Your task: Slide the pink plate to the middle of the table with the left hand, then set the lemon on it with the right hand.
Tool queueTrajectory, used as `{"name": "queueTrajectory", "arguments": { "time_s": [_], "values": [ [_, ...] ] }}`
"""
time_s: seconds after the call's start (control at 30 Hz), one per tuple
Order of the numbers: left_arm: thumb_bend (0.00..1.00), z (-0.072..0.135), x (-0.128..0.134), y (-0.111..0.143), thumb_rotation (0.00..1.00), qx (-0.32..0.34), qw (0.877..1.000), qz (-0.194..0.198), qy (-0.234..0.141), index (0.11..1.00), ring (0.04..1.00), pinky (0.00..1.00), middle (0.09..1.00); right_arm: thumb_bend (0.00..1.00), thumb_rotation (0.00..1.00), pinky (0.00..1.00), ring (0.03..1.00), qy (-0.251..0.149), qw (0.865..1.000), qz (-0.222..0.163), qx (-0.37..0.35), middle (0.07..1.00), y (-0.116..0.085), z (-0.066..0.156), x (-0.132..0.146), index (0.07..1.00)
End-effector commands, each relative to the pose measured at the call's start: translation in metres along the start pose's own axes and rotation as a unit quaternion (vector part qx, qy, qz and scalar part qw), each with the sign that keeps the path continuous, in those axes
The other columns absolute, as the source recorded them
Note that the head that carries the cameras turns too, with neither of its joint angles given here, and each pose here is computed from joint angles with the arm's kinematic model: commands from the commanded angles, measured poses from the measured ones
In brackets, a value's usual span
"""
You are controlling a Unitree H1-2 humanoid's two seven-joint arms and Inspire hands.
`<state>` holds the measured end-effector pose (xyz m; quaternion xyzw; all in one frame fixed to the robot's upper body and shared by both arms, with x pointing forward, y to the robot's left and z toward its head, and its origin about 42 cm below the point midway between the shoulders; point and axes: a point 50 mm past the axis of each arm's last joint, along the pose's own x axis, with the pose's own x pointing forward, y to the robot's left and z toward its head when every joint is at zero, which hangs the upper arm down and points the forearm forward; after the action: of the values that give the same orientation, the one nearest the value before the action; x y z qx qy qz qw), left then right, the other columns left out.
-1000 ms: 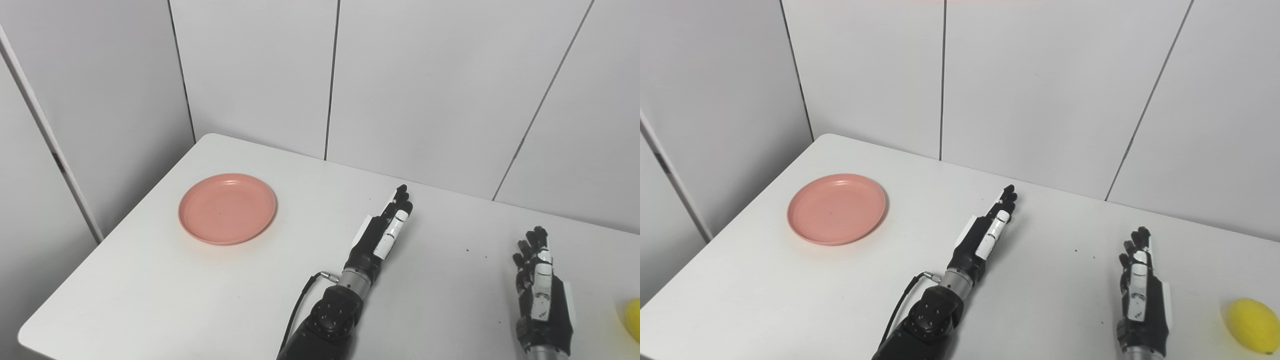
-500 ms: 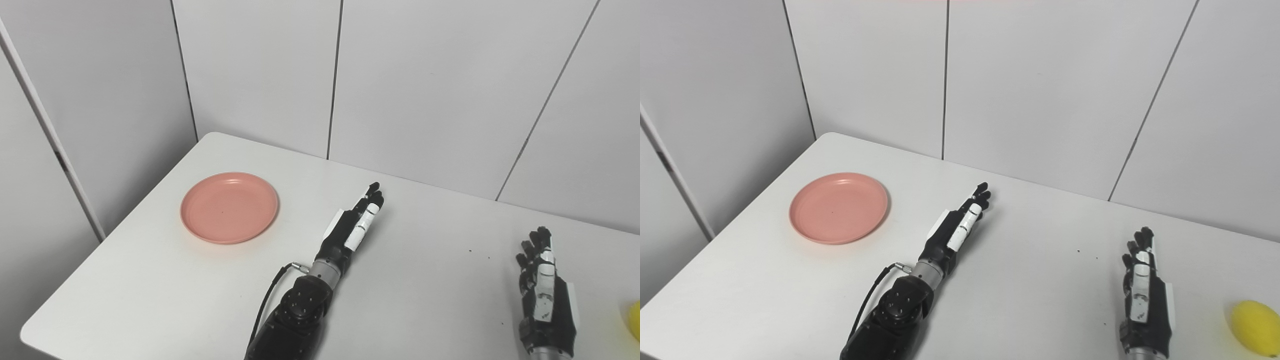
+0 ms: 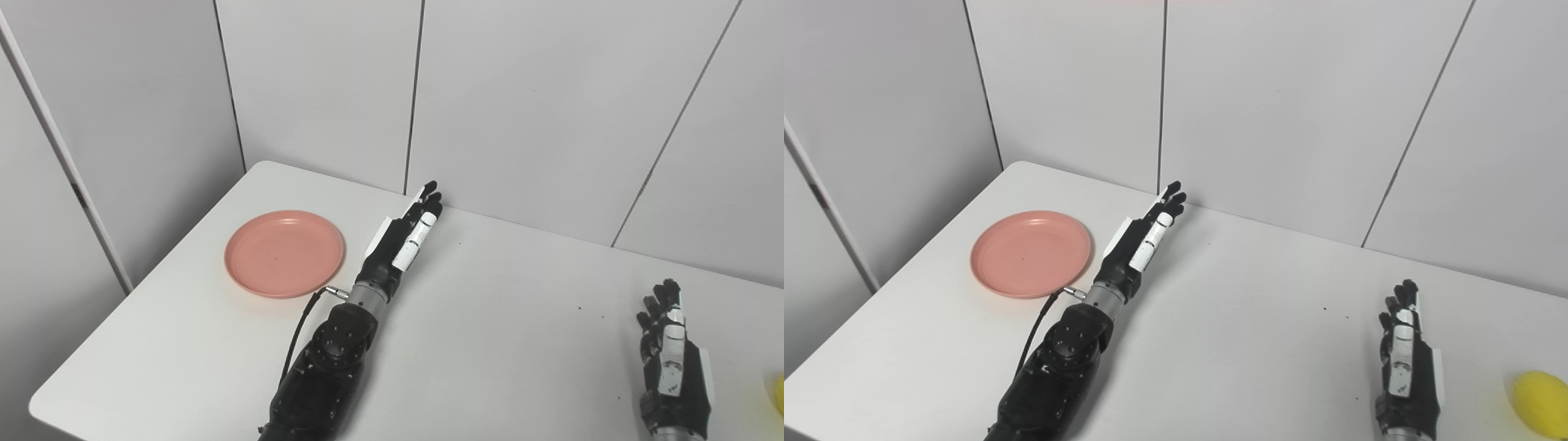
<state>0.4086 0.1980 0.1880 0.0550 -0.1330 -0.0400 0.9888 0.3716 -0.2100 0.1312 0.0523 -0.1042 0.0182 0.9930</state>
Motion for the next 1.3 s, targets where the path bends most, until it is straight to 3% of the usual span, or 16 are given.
{"name": "queueTrajectory", "arguments": {
  "time_s": [0.0,0.43,0.53,0.9,1.27],
  "values": [
    [0.55,0.026,0.015,0.012,1.00,0.021,0.999,0.021,-0.043,0.922,0.926,0.97,0.932,0.63,1.00,1.00,1.000,0.011,1.000,0.001,-0.002,1.000,-0.007,-0.011,-0.010,1.000],
    [0.59,0.034,0.010,0.069,1.00,0.065,0.990,0.099,-0.076,0.842,0.841,0.88,0.855,0.63,1.00,1.00,1.000,0.011,1.000,0.004,-0.007,1.000,-0.009,-0.009,-0.009,1.000],
    [0.58,0.035,0.008,0.081,1.00,0.072,0.987,0.122,-0.080,0.810,0.810,0.82,0.824,0.64,1.00,1.00,1.000,0.013,1.000,0.004,-0.009,1.000,-0.009,-0.009,-0.009,1.000],
    [0.57,0.038,-0.003,0.118,1.00,0.053,0.971,0.217,-0.088,0.724,0.731,0.71,0.739,0.62,1.00,1.00,1.000,0.014,1.000,0.006,-0.009,1.000,-0.009,-0.007,-0.010,1.000],
    [0.64,0.033,-0.017,0.151,1.00,0.075,0.957,0.270,-0.072,0.709,0.726,0.72,0.730,0.62,1.00,1.00,1.000,0.016,1.000,0.008,-0.004,1.000,-0.009,-0.006,-0.010,1.000]
  ]
}}
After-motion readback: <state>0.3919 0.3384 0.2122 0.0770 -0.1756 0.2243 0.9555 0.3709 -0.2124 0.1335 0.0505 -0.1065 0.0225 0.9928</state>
